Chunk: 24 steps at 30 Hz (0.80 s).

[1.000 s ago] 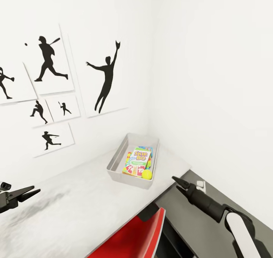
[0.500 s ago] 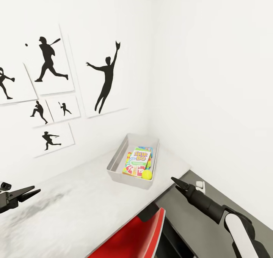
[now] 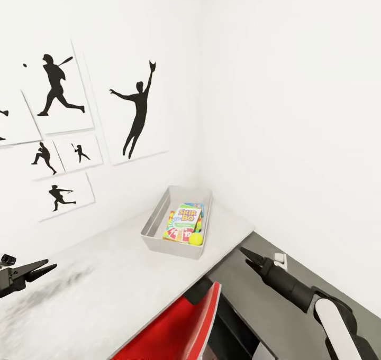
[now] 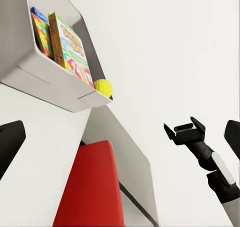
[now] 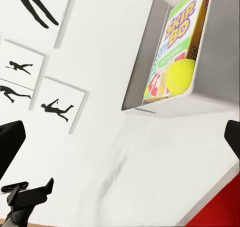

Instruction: Put all the toys in the child's room - the three board games (two on the bed and one on the table), the two jigsaw puzzles on the table, and the tennis ball on the table - inside the toy box on the table in the child's room.

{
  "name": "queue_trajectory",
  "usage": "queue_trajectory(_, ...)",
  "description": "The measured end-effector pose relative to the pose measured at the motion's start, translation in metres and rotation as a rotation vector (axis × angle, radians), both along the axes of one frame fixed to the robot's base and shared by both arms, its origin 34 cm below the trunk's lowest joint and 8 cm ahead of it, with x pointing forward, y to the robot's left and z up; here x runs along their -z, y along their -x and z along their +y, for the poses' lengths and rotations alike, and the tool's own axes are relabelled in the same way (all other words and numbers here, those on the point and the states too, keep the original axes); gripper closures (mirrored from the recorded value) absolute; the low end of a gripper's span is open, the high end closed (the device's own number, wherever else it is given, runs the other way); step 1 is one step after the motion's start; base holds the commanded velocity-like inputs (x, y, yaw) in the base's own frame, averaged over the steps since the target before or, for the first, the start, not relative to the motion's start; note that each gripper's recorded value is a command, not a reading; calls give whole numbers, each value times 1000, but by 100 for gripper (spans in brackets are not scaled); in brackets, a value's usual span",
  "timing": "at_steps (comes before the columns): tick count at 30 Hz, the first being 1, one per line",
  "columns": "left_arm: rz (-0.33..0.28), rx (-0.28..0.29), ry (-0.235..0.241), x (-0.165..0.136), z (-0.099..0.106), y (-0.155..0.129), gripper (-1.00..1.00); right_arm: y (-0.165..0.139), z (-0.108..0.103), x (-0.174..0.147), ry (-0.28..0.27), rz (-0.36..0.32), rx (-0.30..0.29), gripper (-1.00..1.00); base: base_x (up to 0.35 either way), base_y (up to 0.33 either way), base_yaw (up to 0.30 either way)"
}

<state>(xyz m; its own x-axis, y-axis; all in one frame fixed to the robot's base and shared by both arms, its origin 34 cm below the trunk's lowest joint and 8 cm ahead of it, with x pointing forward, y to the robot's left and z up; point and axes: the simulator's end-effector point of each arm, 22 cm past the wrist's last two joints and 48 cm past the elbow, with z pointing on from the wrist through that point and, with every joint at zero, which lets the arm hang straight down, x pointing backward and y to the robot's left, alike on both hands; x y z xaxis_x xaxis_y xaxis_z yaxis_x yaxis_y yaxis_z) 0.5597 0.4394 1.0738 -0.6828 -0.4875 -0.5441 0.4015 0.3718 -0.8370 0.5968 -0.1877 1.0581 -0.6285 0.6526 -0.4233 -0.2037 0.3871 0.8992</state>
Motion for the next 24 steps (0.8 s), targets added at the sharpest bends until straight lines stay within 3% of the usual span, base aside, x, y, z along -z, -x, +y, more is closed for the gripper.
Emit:
queue_trajectory(11, -16, 3, 0, -8, 2, 3, -100, 1, -2, -8, -6, -18, -1, -100, -102, 0, -219)
queue_trajectory(18, -45, 36, 27, -22, 2, 11, -100, 3, 0, -16, -22, -43, -12, -100, -8, 0, -221)
queue_trajectory(24, -28, 52, -5, -18, 2, 16, -100, 4, 0, -21, -26, -55, -15, -100, -2, 0, -221)
